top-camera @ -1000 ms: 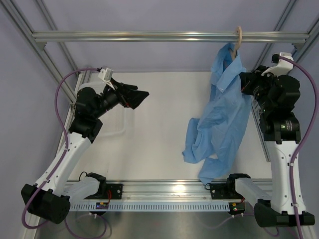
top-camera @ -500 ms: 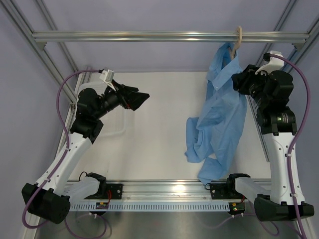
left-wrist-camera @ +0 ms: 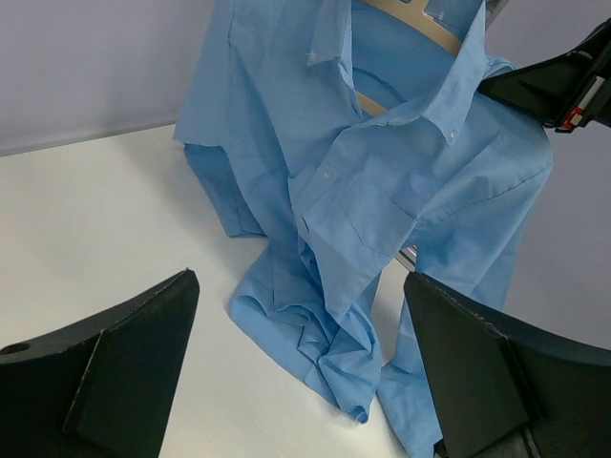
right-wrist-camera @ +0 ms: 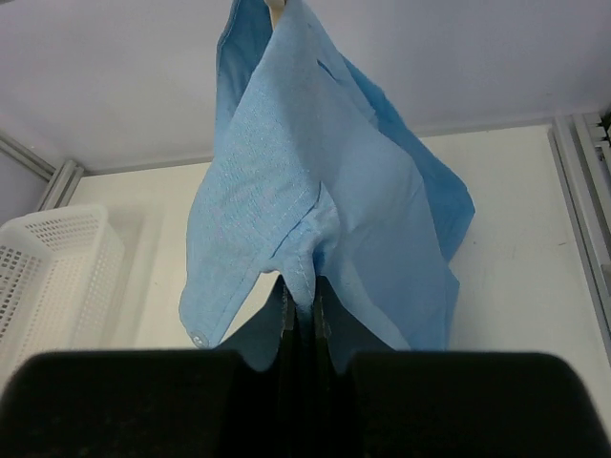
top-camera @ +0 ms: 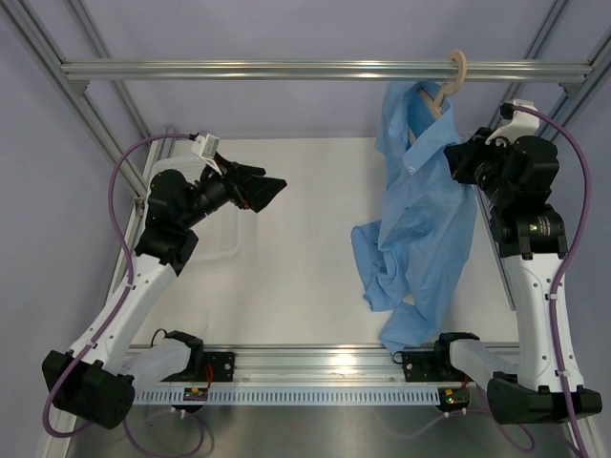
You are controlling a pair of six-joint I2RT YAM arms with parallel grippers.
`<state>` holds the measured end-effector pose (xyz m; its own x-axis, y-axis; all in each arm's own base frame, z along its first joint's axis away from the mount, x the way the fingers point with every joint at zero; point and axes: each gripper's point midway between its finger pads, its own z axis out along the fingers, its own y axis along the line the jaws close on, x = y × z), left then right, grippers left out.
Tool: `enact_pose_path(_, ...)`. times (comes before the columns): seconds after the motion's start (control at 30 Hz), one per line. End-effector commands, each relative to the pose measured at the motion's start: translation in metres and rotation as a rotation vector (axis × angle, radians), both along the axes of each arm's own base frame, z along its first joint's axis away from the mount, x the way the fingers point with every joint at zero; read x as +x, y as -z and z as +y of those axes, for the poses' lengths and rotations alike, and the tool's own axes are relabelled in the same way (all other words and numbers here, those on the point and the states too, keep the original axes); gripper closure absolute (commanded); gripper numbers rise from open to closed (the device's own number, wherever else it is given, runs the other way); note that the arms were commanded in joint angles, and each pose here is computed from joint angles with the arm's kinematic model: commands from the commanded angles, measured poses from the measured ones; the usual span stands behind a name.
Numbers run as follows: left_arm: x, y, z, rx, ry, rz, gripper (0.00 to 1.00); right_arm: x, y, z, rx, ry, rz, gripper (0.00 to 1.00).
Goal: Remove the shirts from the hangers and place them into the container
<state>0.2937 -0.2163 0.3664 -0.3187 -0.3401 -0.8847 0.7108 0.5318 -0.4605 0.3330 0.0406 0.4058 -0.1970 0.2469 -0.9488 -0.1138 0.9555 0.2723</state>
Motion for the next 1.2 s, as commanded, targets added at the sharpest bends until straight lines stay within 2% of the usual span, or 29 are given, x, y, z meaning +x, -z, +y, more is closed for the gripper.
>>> enact_pose_path(0.0,-0.005,-0.008,-0.005,-0.017,0.036,-0.034,0.05,0.001,-0.002,-0.003,-0.006,0.021,0.004,1.00)
enact_pose_path(0.23,-0.004,-0.008,-0.004,-0.010,0.029,-0.041,0.05,0.006,-0.017,-0.001,-0.005,0.012,-0.031,1.00)
enact_pose_path(0.47,-0.002,-0.009,-0.004,-0.011,0.023,-0.053,0.05,-0.003,-0.052,0.007,-0.017,-0.045,-0.177,1.00)
enact_pose_path(0.6,0.002,-0.010,-0.002,-0.033,-0.004,-0.057,0.01,-0.015,-0.078,0.009,-0.022,-0.059,-0.290,1.00)
enact_pose_path(0.8,0.008,-0.008,0.001,-0.052,-0.037,-0.047,0.01,-0.024,-0.091,0.010,-0.006,-0.059,-0.313,1.00)
enact_pose_path(0.9,0.010,-0.002,-0.004,-0.042,-0.014,-0.007,0.01,-0.032,-0.100,0.006,0.065,-0.021,-0.295,1.00)
enact_pose_path(1.0,0.010,0.000,-0.009,-0.054,0.019,0.012,0.01,-0.026,-0.093,0.010,0.179,-0.007,-0.186,1.00)
enact_pose_path(1.03,0.010,-0.001,-0.009,-0.056,0.022,0.009,0.01,-0.031,-0.107,0.014,0.247,-0.012,-0.192,1.00)
enact_pose_path(1.17,0.003,-0.008,-0.008,-0.066,0.034,-0.018,0.01,-0.025,-0.109,0.012,0.325,0.020,-0.154,1.00)
